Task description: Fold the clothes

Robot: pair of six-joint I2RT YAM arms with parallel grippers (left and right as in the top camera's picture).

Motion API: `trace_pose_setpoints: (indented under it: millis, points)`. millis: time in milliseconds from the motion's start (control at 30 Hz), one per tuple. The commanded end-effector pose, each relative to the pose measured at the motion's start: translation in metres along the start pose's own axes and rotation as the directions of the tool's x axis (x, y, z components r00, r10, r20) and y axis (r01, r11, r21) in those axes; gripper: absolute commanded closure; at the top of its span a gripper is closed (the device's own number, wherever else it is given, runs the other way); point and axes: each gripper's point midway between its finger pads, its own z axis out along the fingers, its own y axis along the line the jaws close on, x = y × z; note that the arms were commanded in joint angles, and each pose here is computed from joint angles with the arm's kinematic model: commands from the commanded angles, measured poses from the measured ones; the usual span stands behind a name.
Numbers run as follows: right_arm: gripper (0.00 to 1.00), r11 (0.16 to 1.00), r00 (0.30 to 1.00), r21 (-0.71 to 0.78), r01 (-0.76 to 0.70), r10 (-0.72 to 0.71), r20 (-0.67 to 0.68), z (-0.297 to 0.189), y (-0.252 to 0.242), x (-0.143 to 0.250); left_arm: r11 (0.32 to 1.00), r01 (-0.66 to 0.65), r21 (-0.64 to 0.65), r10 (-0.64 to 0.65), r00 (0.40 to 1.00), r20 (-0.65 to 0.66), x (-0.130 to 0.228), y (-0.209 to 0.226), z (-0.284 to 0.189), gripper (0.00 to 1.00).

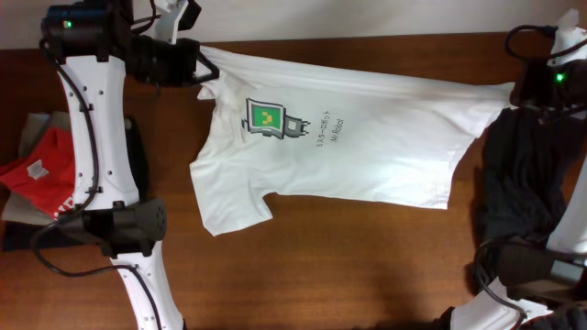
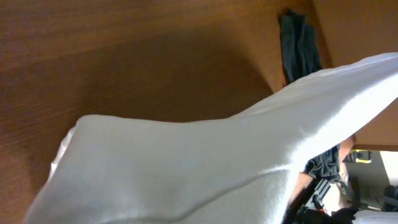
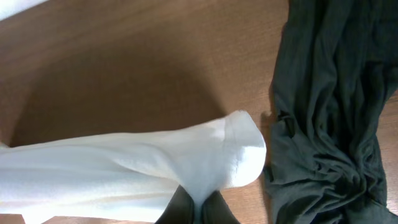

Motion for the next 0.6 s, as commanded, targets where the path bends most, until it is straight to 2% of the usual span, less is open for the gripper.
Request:
trace_pose_setpoints:
  millis: [0, 33, 67, 100, 133, 233, 267, 300, 333, 433, 467, 500, 567]
  points:
    - [0.96, 0.998, 1.000, 0.061, -0.015, 0.016, -0.009, 0.003, -0.016, -0.001, 0.998, -0.068, 0.013, 0.067, 0.997, 0.040, -0.004, -0.020, -0.013, 0.91]
    - [0.96, 0.996, 1.000, 0.090, -0.016, 0.017, -0.011, 0.003, -0.021, 0.000, 0.997, -0.078, -0.015, 0.078, 0.997, 0.023, -0.002, -0.020, -0.009, 0.69]
    - [0.96, 0.986, 1.000, 0.169, -0.016, 0.018, -0.011, 0.001, -0.035, 0.000, 0.990, -0.086, -0.115, 0.084, 0.996, -0.022, 0.003, -0.007, -0.002, 0.80]
    - [0.96, 0.977, 1.000, 0.212, -0.027, 0.030, -0.009, 0.000, -0.042, 0.000, 0.987, -0.092, -0.136, 0.086, 0.995, -0.047, 0.006, -0.006, 0.004, 0.93]
    - [0.96, 0.977, 0.999, 0.210, -0.045, 0.047, -0.006, 0.000, -0.042, 0.000, 0.988, -0.095, -0.120, 0.086, 0.993, -0.077, 0.011, -0.010, 0.014, 1.00]
    - [0.96, 0.977, 0.999, 0.210, -0.044, 0.047, -0.006, 0.000, -0.042, 0.000, 0.989, -0.104, -0.103, 0.091, 0.989, -0.119, 0.019, -0.017, 0.028, 1.00]
    - [0.96, 0.977, 0.999, 0.210, -0.044, 0.047, -0.007, 0.000, -0.042, 0.000, 0.989, -0.104, -0.101, 0.090, 0.987, -0.131, 0.021, -0.017, 0.031, 0.95]
    - [0.96, 0.977, 0.999, 0.210, -0.045, 0.048, -0.010, 0.001, -0.042, 0.001, 0.990, -0.102, -0.097, 0.087, 0.985, -0.147, 0.024, -0.018, 0.036, 0.75]
    - [0.96, 0.977, 0.999, 0.210, -0.045, 0.049, -0.015, 0.002, -0.042, 0.002, 0.986, -0.110, -0.127, 0.086, 0.980, -0.178, 0.029, -0.014, 0.041, 0.71]
    - [0.96, 0.976, 0.997, 0.211, -0.045, 0.056, -0.047, 0.011, -0.044, 0.005, 0.970, -0.125, -0.209, 0.068, 0.963, -0.260, 0.043, 0.007, 0.072, 0.69]
    - [0.96, 0.976, 0.997, 0.211, -0.045, 0.057, -0.053, 0.013, -0.044, 0.007, 0.972, -0.109, -0.209, 0.051, 0.963, -0.266, 0.045, 0.012, 0.084, 0.69]
    - [0.95, 0.976, 0.997, 0.211, -0.045, 0.057, -0.055, 0.014, -0.045, 0.007, 0.974, -0.091, -0.207, 0.031, 0.961, -0.276, 0.050, 0.021, 0.101, 0.64]
    - [0.94, 0.976, 0.997, 0.211, -0.045, 0.057, -0.054, 0.014, -0.045, 0.007, 0.979, -0.084, -0.184, 0.020, 0.946, -0.325, 0.073, 0.037, 0.143, 0.60]
